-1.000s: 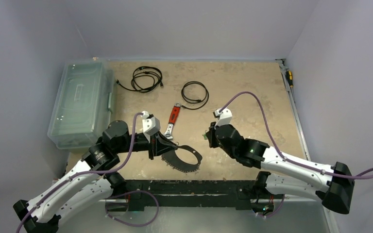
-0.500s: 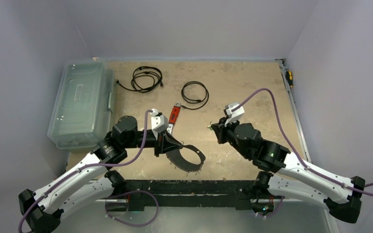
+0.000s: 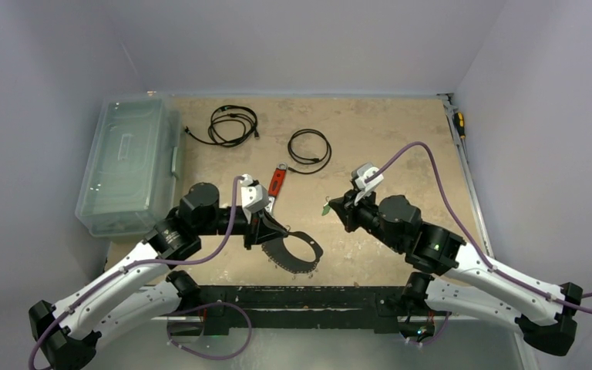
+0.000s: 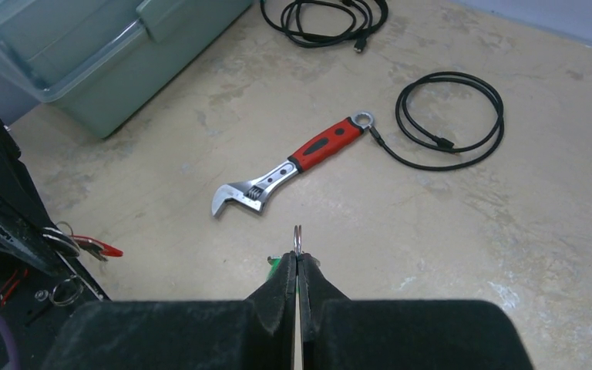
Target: Put the keys on the keyring
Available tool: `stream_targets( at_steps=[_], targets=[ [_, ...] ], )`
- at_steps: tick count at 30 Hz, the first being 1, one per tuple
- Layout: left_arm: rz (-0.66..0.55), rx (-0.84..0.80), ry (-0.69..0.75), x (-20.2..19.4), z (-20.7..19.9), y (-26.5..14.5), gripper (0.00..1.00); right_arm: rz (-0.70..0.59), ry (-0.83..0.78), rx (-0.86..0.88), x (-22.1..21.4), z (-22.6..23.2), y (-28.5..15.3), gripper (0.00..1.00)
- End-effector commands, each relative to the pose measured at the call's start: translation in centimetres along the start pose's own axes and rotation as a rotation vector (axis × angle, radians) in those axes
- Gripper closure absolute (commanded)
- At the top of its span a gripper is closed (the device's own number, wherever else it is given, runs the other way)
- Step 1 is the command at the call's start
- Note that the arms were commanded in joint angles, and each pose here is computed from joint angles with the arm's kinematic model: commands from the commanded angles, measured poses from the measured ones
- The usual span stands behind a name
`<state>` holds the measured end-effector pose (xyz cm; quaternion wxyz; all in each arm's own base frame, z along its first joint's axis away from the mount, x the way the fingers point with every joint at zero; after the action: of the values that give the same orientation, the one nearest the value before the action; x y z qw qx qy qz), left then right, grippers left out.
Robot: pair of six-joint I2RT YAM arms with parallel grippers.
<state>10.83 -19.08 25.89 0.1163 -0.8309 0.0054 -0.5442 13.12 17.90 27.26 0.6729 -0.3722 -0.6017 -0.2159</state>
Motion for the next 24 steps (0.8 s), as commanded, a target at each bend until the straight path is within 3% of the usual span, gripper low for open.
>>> stream_targets(
  at_steps=[1,10,24],
  targets=[
    [-0.088,0.003,0.106,2.1,-1.0,-1.1,1.0,-0.054,-0.013,0.074,2.5,0.5,-1.1,1.0],
    [-0.094,-0.009,0.121,2.0,-1.2,-1.3,1.0,-0.043,-0.021,0.409,3.3,3.5,-2.5,1.0],
    [-0.097,-0.005,0.104,2.0,-1.1,-1.2,1.0,-0.069,-0.013,0.586,4.4,5.5,-2.0,1.0]
  ],
)
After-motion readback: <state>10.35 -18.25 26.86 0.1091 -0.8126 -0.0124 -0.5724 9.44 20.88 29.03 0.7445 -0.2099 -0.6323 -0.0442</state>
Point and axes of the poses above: each gripper's point midway between its finger pads, its own y axis out along the fingers, its own z axis along the line the jaws close on, x = y × z, the point moved 8 cm from there along -y, back along the fingers, and after that the axes turned 8 degrees about -y, right-handed, at the moved point
